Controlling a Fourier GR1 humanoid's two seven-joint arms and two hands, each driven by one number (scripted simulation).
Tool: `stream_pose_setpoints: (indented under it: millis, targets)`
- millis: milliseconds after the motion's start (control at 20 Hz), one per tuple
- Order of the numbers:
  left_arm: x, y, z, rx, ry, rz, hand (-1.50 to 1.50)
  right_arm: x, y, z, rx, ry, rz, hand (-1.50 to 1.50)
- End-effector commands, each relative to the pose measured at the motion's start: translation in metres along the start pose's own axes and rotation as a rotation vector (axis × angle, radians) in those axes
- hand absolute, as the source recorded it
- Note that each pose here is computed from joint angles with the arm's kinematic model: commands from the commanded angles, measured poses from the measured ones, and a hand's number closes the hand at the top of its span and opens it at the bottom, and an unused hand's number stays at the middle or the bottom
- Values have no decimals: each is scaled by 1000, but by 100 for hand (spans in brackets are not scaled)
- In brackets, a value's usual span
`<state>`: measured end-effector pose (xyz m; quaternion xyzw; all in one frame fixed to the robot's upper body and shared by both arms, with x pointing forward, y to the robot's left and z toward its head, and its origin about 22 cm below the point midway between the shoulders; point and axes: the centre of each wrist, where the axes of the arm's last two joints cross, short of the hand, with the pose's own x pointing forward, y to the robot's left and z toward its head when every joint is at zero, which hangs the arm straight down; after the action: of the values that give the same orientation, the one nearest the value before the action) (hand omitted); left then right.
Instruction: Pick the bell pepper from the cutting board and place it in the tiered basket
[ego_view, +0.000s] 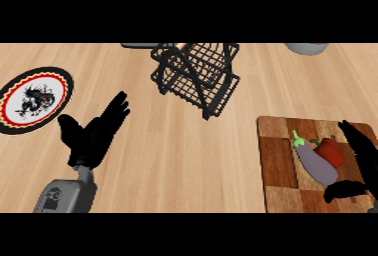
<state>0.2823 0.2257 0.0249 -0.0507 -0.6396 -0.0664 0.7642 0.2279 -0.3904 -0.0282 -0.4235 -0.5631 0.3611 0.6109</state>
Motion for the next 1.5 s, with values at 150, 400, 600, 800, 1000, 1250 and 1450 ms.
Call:
stream_pose_setpoints:
  millis: [150, 400, 600, 800, 1000, 1250, 1450]
  targets:
    - [-7, -2, 0, -7, -6, -9, 0, -14, 15, -22, -10, 3, -1, -150]
    - [1, 11, 11, -6, 2, 7, 0, 3, 24, -32, 79, -63, -10, 150]
    - [5, -17, -17, -10, -10, -8, 0, 2, 37, -23, 40, -154, 7, 150]
    - [18, 14, -9, 14, -11, -7, 0, 2, 40, -23, 14, -173, 16, 150]
    - [-4, 3, 2, 2, -8, 10, 0, 8, 36, -25, -34, -192, -32, 150]
    - [-5, 11, 4, 29, -3, 9, 0, 55, 100, 11, -7, 188, -120, 150]
    - [-6, 11, 5, 42, 13, -1, 0, 52, 131, 56, 36, 460, -180, 150]
